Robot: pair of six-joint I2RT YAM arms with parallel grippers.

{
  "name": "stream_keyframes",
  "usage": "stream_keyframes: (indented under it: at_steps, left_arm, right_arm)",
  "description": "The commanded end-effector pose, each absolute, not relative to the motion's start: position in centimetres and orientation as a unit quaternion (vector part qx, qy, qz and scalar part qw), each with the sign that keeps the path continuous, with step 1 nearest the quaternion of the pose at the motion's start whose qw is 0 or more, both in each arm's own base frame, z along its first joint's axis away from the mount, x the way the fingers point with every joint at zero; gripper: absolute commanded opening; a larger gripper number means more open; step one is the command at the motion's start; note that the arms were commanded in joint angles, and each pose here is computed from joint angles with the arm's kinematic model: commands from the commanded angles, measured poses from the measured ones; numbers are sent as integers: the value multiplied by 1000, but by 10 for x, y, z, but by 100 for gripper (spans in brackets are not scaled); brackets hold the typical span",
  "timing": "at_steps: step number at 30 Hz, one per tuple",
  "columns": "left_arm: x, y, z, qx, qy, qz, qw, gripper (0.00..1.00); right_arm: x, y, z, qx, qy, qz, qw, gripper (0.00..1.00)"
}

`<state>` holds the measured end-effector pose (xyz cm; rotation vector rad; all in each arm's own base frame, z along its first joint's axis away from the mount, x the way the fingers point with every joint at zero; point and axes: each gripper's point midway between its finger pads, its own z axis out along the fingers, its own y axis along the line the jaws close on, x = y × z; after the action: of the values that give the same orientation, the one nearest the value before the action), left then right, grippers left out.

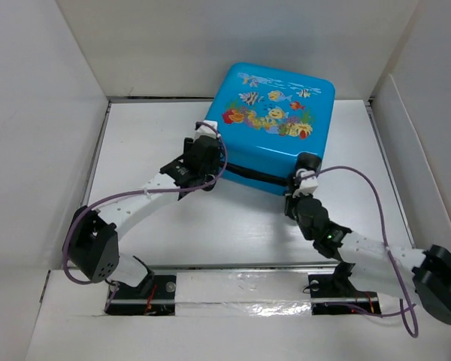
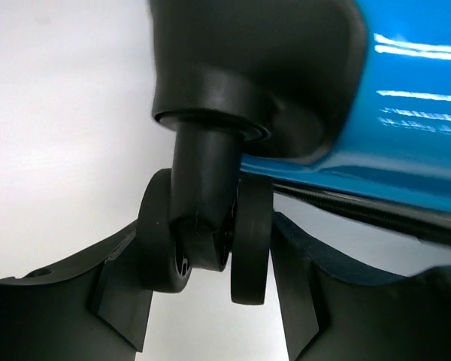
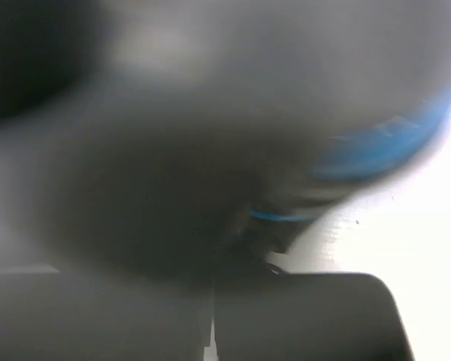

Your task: Pack the luggage

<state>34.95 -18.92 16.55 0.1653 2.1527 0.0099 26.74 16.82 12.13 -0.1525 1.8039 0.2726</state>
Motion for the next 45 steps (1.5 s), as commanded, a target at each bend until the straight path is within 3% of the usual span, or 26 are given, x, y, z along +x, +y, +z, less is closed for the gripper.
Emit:
stream_keyframes:
  at_steps: [1,11,19,28,34,45]
  left_arm:
    - [238,-406,225,232,780,-412,409,0]
    - [188,-424,240,258,719,-521,381,0]
    - [162,-384,261,207,680,-577,401,0]
    - [160,-339,260,151,678,-582,424,0]
    - [128,-356,265,102,642,-640,410,0]
    - [120,-378,338,101,524,-721,441,0]
  right_arm:
    - [279,256,205,-125,692,238,670,0]
    - [274,309,186,-175,696,276,639,0]
    - [208,375,190,-278,633,447,567,0]
    - [242,317,177,-285,663,375,582,0]
    - [265,293,194,-338,647,375,571,0]
    - [189,390,211,-328,573,541,521,0]
